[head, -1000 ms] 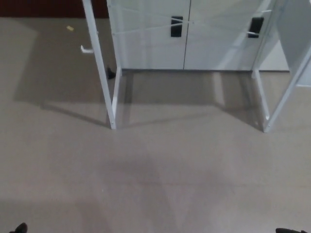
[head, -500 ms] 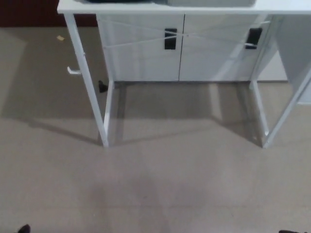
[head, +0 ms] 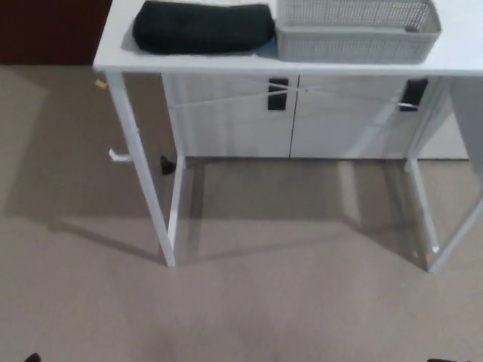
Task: The robot walk towards a table in front and pick up a black pencil case on the left hand side and put the pencil case into a small container on the right hand side
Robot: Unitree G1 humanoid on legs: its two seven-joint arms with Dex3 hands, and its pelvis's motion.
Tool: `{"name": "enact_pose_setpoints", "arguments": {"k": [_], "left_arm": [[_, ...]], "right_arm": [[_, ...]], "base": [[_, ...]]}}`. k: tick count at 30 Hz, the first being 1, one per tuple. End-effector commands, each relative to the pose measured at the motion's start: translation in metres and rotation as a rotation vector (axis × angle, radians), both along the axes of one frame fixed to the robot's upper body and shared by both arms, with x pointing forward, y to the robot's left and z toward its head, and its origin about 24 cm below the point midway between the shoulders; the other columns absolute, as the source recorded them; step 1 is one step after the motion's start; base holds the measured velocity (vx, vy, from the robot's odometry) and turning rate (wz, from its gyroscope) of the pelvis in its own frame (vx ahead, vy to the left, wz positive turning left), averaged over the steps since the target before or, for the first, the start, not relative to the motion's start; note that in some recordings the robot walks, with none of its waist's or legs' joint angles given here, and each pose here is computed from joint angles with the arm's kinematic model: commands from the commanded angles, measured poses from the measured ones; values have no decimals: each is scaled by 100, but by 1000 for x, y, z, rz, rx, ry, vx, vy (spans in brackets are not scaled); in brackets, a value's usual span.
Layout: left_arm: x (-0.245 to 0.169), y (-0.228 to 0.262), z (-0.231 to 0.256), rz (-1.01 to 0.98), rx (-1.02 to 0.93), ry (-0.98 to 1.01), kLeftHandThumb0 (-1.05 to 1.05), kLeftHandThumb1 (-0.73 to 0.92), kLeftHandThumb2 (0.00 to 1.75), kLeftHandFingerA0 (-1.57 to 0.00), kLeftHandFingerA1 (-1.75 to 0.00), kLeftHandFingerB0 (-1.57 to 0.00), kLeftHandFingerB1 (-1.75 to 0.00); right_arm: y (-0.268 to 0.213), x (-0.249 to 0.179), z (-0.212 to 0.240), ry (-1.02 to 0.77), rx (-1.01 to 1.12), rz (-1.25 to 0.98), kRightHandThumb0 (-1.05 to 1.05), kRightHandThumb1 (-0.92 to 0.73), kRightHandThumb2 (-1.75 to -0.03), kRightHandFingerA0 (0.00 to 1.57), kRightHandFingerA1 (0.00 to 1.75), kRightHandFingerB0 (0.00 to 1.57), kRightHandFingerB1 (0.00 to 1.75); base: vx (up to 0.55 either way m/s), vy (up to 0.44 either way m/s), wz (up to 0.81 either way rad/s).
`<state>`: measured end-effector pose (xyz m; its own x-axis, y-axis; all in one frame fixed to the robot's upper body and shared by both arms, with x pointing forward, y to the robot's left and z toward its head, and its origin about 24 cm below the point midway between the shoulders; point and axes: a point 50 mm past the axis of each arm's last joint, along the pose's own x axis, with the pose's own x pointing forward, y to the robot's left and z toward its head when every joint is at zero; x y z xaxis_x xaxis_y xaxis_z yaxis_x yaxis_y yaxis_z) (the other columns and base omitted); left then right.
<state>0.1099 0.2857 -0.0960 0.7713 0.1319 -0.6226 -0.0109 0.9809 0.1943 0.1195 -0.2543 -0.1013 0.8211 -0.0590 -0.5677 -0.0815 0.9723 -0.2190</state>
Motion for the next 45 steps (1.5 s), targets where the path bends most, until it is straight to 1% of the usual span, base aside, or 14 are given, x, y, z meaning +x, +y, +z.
{"name": "enact_pose_setpoints", "arguments": {"k": [1, 7, 8, 13, 14, 16, 17, 32, 33, 37, 38, 41, 42, 45], "left_arm": [[0, 0, 1, -20, 17, -13, -58, 37, 74, -6, -48, 0, -9], [0, -1, 2, -18, 15, -8, -49, 53, 78, -10, -47, 0, 0], [0, -1, 3, -26, 22, -8, -47, 63, 59, -14, -42, 0, 0], [1, 0, 2, -36, 27, -12, -49, 63, 58, -13, -45, 0, 0], [0, 0, 2, -29, 26, -11, -57, 37, 74, -7, -49, 0, -9], [0, -1, 2, -22, 22, -13, -57, 37, 74, -7, -49, 0, -9], [0, -1, 2, -22, 16, -13, -46, 63, 58, -12, -43, 0, 0], [-4, 0, 1, -49, 25, 10, -53, 54, 79, -9, -49, 0, 0], [-4, 0, 1, -46, 32, 10, -48, 63, 58, -13, -44, 0, 0], [-4, -1, 2, -37, 20, -1, -51, 51, 78, -10, -50, 0, 0], [-4, 0, 2, -25, 11, -1, -47, 61, 58, -14, -45, 0, -2], [-5, 1, 2, -27, 19, 5, -51, 52, 77, -11, -50, 0, 0], [-5, 1, 2, -29, 20, 4, -50, 52, 77, -11, -50, 0, 0], [-5, 1, 2, -38, 24, 3, -50, 52, 77, -11, -51, 0, 0]], "right_arm": [[-8, -2, 1, 9, -28, -9, -53, -44, -74, 63, 52, 46, 49], [-8, -3, 1, 13, -26, -16, -52, -44, -74, 64, 52, 47, 49], [-8, -3, 0, 13, -28, -15, -52, -44, -74, 63, 52, 46, 49], [-8, -3, 0, 16, -25, -12, -53, -44, -74, 64, 53, 48, 50], [-8, -3, 0, 17, -28, -8, -53, -45, -74, 64, 53, 48, 50], [-8, -3, 0, 19, -22, -18, -52, -45, -74, 66, 53, 50, 51], [-8, -3, 0, 20, -26, -14, -53, -45, -75, 67, 53, 51, 51], [-8, -6, -2, 26, -14, -15, -52, -44, -74, 63, 53, 38, 47], [-8, -6, -2, 27, -15, -17, -51, -44, -73, 64, 52, 37, 46], [-7, -6, -2, 22, -9, -26, -51, -44, -73, 64, 52, 35, 45], [-6, -6, -3, 23, -3, -27, -51, -44, -73, 63, 52, 34, 45], [-4, -6, -3, 19, 13, -34, -51, -44, -72, 63, 52, 32, 44], [-4, -6, -3, 17, 16, -35, -44, -50, -55, 70, 42, 37, 36], [-4, -6, -3, 17, 7, -28, -53, -44, -74, 63, 53, 29, 44]], "base": [[322, 157, 14], [226, -21, -3], [171, -19, -5], [204, 77, -8], [285, 182, 8], [341, 203, -24], [390, 195, -23], [236, 1, 9], [239, -65, -6], [165, -75, -5], [118, -8, -12], [115, 4, -13], [111, 18, -13], [39, 208, -7]]}}
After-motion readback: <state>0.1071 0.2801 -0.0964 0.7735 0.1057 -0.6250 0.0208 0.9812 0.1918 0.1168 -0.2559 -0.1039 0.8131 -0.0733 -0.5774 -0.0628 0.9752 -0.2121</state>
